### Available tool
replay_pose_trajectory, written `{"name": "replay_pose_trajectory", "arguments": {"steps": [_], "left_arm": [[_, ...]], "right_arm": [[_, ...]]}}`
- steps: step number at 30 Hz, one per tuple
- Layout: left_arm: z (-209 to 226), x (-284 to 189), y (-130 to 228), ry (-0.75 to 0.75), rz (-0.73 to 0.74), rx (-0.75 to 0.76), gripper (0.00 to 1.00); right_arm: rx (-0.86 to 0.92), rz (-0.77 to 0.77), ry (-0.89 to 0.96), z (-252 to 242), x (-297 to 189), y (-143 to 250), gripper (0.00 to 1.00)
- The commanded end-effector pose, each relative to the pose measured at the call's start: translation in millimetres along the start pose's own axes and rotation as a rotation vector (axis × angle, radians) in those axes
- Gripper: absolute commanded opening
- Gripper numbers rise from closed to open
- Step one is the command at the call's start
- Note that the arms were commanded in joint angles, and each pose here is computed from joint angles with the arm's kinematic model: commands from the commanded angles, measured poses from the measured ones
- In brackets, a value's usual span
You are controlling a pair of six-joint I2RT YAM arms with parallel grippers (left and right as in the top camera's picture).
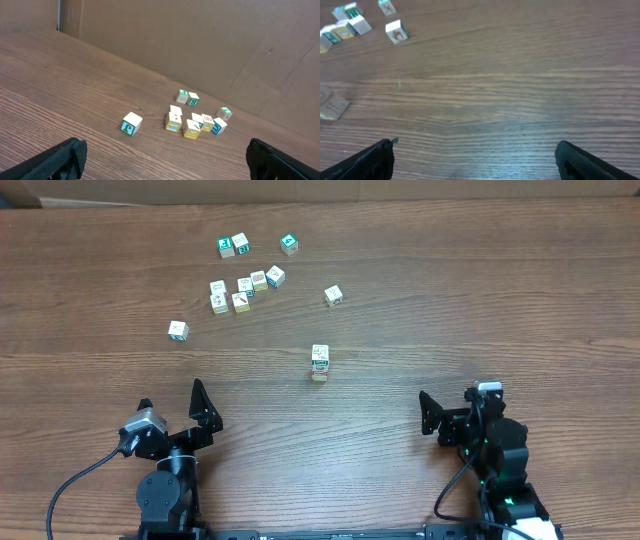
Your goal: Form a tower
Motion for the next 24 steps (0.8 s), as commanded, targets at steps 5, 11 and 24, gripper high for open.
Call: {"name": "replay_pose_trajectory", "arguments": {"steps": [5, 11, 24], "left_arm": [[0.6, -0.3, -0.2, 0.0, -0.007, 0.028, 0.99], [0.5, -0.3, -0.4, 0.0, -0.008, 0.028, 0.99], [0.6, -0.3, -0.2, 0.0, -0.007, 0.028, 1.0]], "right_arm": [[0.003, -0.046, -0.009, 0.6, -11.4, -3.5, 1.0], [0.006, -0.082, -0.001, -0.5, -22.5, -5.7, 1.0], [0.027, -0.34, -0.061, 6.1, -46.6, -39.2, 1.0]]}}
Point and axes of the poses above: each gripper's point midway between its finger pads, its own x axis out along the fingers, its own z axis along the line the jaws close on, y = z × x, the point moved 8 cm from there along -x, back along the fingers, and after that the axes turned 9 degrees about x, right-handed, at the moved point
